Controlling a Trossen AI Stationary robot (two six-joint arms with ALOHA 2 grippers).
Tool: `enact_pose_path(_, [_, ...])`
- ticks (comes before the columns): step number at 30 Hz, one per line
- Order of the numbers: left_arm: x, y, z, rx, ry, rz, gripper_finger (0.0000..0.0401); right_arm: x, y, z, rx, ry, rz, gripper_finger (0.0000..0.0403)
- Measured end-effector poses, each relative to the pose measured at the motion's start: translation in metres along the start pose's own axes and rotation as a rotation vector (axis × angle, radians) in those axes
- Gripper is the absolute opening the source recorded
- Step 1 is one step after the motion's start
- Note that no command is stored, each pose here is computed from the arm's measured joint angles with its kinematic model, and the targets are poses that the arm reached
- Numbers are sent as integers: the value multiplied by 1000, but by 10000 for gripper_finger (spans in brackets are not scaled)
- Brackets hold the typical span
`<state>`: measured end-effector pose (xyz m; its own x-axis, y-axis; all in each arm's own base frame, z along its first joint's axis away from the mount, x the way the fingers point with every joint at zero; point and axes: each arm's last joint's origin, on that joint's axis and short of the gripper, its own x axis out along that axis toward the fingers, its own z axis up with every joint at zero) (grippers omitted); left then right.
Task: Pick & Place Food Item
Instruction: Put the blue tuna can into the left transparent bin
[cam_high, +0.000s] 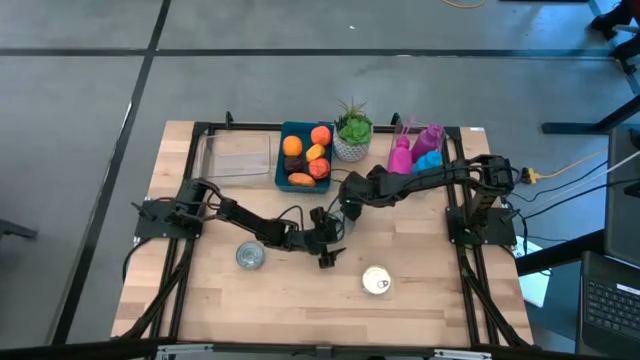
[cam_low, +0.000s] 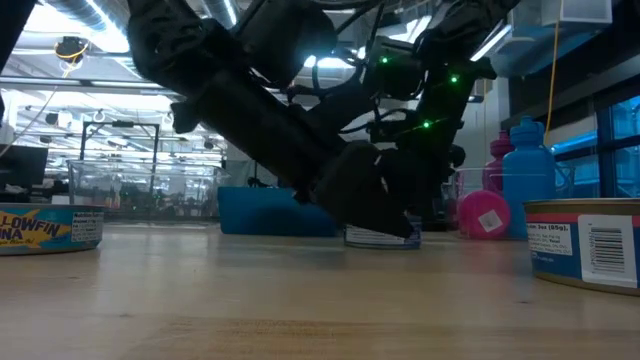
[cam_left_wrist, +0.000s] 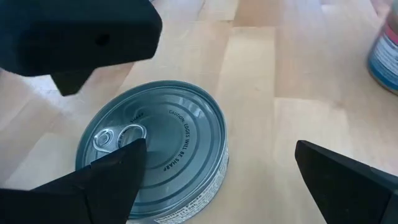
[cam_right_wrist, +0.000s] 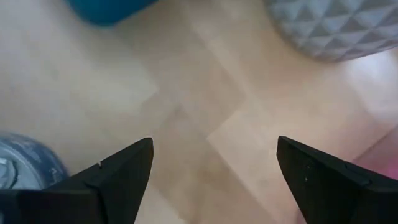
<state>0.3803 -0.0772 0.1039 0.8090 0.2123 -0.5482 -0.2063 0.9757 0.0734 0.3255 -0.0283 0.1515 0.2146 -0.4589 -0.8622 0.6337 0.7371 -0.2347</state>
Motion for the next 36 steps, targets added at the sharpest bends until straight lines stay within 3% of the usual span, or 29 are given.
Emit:
enact_pose_path(11, [-4,-7,-2,31,-9,46,400,-4,12,-6,-7,123,231,341])
enact_pose_path(24, [-8,-14,-4,47,-24,105,400,-18,33,-6,-62,78,331,341])
enact_pose_path(29, [-14,-23,-8,81,-42,213,400,-29,41,4,-79,20,395,341])
enact_pose_path(36, [-37,-38,-8,151,-122,493,399,-28,36,6,-76,14,332,341])
